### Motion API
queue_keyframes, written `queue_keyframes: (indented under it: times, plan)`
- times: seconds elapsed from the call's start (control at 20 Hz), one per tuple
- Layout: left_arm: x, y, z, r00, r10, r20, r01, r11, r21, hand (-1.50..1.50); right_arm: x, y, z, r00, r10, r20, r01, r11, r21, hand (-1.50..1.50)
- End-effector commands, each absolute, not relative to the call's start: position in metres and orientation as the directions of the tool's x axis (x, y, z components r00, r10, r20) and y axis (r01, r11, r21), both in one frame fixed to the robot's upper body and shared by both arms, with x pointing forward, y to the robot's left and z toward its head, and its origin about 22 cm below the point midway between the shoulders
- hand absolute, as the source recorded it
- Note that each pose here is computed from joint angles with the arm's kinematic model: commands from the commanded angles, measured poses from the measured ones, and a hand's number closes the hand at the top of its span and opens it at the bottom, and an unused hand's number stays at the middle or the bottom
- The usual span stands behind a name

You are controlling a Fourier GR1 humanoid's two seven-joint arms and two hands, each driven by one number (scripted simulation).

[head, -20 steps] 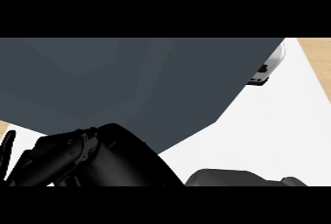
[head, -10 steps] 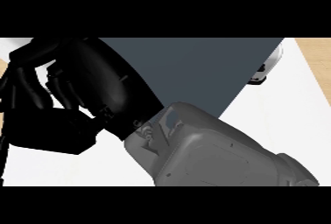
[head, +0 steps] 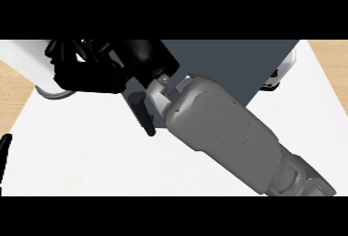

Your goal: Pick up the wine, place it into the cabinet and close the cabinet

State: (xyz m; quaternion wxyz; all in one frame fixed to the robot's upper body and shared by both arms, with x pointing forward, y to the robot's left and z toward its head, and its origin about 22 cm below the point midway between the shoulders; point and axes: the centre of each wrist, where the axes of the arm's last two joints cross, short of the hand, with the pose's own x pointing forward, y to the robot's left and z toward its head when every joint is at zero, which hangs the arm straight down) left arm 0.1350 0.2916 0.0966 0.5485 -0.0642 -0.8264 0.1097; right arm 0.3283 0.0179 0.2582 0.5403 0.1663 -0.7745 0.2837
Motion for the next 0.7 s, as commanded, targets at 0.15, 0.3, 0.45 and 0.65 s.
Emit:
queue_keyframes:
  times: [0.15, 0.3, 0.45, 0.65]
  plan:
    - [0.136, 0.287, 0.097, -0.392, 0.242, 0.887, 0.002, 0.965, -0.262, -1.50, 0.383, -0.028, 0.235, -0.339, 0.111, 0.934, -0.461, 0.846, -0.268, 1.50]
    - [0.146, 0.296, 0.102, -0.404, 0.209, 0.891, -0.016, 0.972, -0.236, -1.50, 0.384, -0.020, 0.237, -0.381, 0.135, 0.915, -0.435, 0.847, -0.306, 1.50]
    - [0.143, 0.289, 0.093, -0.396, 0.232, 0.889, -0.005, 0.967, -0.255, -1.50, 0.388, -0.019, 0.234, -0.400, 0.175, 0.900, -0.415, 0.841, -0.348, 1.50]
    - [0.139, 0.286, 0.093, -0.389, 0.240, 0.889, -0.010, 0.964, -0.265, -1.50, 0.397, -0.035, 0.234, -0.411, 0.175, 0.895, -0.410, 0.841, -0.353, 1.50]
